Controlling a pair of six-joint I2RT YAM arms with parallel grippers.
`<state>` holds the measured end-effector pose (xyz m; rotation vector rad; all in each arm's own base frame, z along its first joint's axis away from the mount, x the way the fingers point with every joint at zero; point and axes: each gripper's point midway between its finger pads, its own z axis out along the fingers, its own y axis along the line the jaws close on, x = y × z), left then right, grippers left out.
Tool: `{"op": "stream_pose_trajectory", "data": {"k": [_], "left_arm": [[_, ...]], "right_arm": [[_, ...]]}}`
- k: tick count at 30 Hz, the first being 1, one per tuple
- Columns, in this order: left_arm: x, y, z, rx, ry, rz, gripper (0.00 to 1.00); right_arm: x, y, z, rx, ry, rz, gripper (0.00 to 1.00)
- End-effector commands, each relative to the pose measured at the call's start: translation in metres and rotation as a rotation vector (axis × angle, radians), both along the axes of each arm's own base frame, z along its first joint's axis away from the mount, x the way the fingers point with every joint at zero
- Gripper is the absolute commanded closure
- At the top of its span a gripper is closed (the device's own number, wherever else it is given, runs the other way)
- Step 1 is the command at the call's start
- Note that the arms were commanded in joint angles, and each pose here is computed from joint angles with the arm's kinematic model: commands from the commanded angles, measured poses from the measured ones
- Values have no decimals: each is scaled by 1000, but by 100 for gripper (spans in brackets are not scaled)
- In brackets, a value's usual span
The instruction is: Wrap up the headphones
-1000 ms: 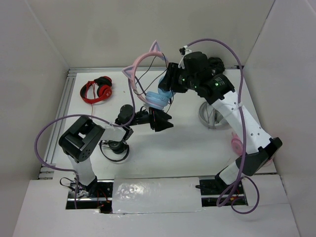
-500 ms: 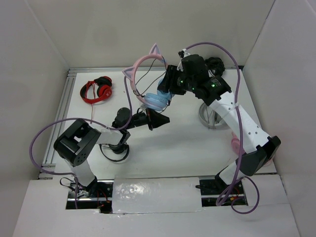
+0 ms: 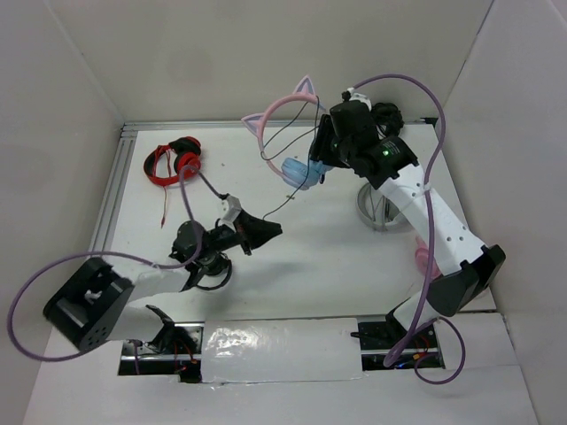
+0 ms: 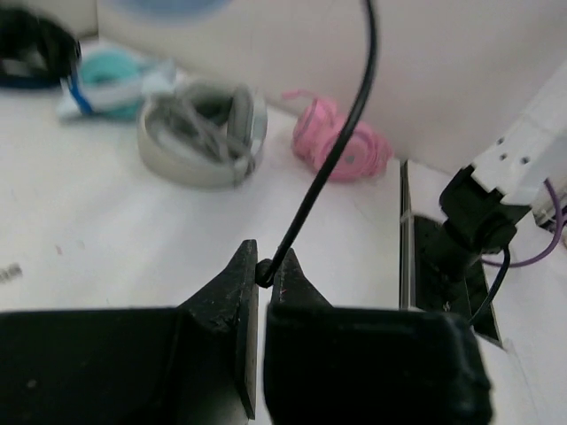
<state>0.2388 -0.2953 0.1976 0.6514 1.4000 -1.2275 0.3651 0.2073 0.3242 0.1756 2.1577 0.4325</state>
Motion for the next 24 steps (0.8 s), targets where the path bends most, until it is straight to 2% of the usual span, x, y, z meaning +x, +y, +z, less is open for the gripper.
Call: {"op": "stream_pose_trajectory", "data": {"k": [1,3,7,11,17,21,24], "left_arm": [[-22,18,94,-183,-383,36,100],[-23,22,92,-160,-355,58,100],[-36,43,117,-187,-412,131,100],[-17,57,117,-118,-376,258,100],[0,50,73,-20,-281,239,100],[21,48,33,103,-204,276,100],[29,48,18,154,-175,282,100]], "right_arm": [[7,-44,28,-41,-100,-201,100],[11,-55,19,-99,-87,-246,100],[17,-66,6,-155,-59,-263,100],[21,-74,2,-173,-64,-241,100],[28,-69,27,-26,-121,-167,100],[30,-54,58,81,-207,-31,100],[19,-36,80,114,-279,140,100]]}}
